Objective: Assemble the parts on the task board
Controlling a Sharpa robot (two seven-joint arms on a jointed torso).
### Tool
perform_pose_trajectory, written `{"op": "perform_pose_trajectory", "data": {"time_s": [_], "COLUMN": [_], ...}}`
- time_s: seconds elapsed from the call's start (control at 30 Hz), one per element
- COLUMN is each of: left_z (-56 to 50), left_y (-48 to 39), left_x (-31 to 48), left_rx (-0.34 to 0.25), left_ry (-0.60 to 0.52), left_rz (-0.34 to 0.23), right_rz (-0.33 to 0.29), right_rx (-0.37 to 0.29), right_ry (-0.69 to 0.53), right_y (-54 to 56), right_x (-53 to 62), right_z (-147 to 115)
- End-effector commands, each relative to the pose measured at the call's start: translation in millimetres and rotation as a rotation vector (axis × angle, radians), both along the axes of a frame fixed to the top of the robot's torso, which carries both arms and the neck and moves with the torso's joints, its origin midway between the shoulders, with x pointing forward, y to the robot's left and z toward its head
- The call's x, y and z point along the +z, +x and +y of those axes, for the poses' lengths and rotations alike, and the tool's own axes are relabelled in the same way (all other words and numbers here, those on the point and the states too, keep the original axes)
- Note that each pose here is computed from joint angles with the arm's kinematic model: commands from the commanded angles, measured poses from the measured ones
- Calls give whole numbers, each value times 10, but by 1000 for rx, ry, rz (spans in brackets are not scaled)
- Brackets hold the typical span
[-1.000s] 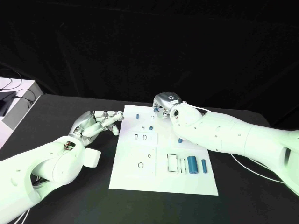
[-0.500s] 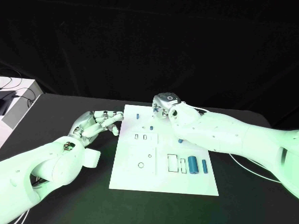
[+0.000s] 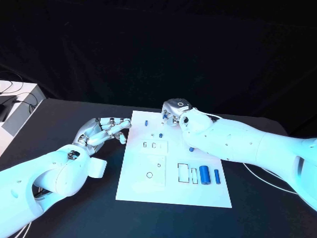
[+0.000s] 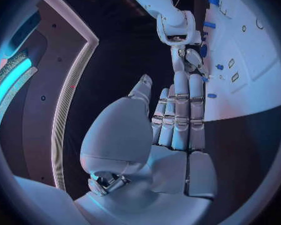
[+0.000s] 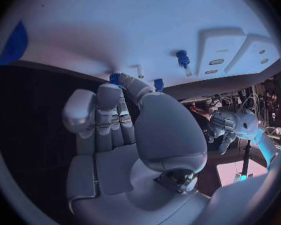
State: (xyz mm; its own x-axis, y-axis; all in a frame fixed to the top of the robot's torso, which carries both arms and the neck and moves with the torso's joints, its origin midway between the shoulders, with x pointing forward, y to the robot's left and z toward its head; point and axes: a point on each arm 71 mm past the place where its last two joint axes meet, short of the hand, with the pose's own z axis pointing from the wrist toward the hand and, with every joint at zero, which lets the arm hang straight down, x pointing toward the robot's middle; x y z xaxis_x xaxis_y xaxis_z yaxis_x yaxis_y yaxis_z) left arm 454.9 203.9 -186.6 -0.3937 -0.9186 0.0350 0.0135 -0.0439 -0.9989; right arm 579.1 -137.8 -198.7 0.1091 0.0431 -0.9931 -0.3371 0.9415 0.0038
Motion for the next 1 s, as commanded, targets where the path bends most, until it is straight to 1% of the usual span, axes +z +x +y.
{"op": "perform_pose_trajectory", "data": {"time_s": [0.03, 0.3, 0.5, 0.63, 0.73, 0.87, 0.93, 1.0], "left_z": [-24, -18, -10, 2, 15, 36, 48, 58], "left_y": [-4, -2, 2, 6, 11, 18, 22, 25], "left_x": [13, 12, 9, 5, 2, -2, -4, -5], "left_rx": [-19, -17, -14, -12, -9, -5, -7, -12], "left_ry": [-5, -4, -2, -1, -1, 0, -3, -8], "left_rz": [-5, -5, -5, -5, -5, -5, -6, -9], "right_rz": [7, 9, -14, -18, -20, -7, -18, -30], "right_rx": [4, 8, 13, 24, 38, 35, 32, 26], "right_ry": [-7, 11, 40, 77, 146, 267, 322, 351], "right_y": [5, -2, -35, -91, -173, -271, -326, -371], "right_x": [-11, -7, 20, 45, 95, 184, 245, 295], "right_z": [-16, -30, -73, -129, -232, -453, -597, -734]}}
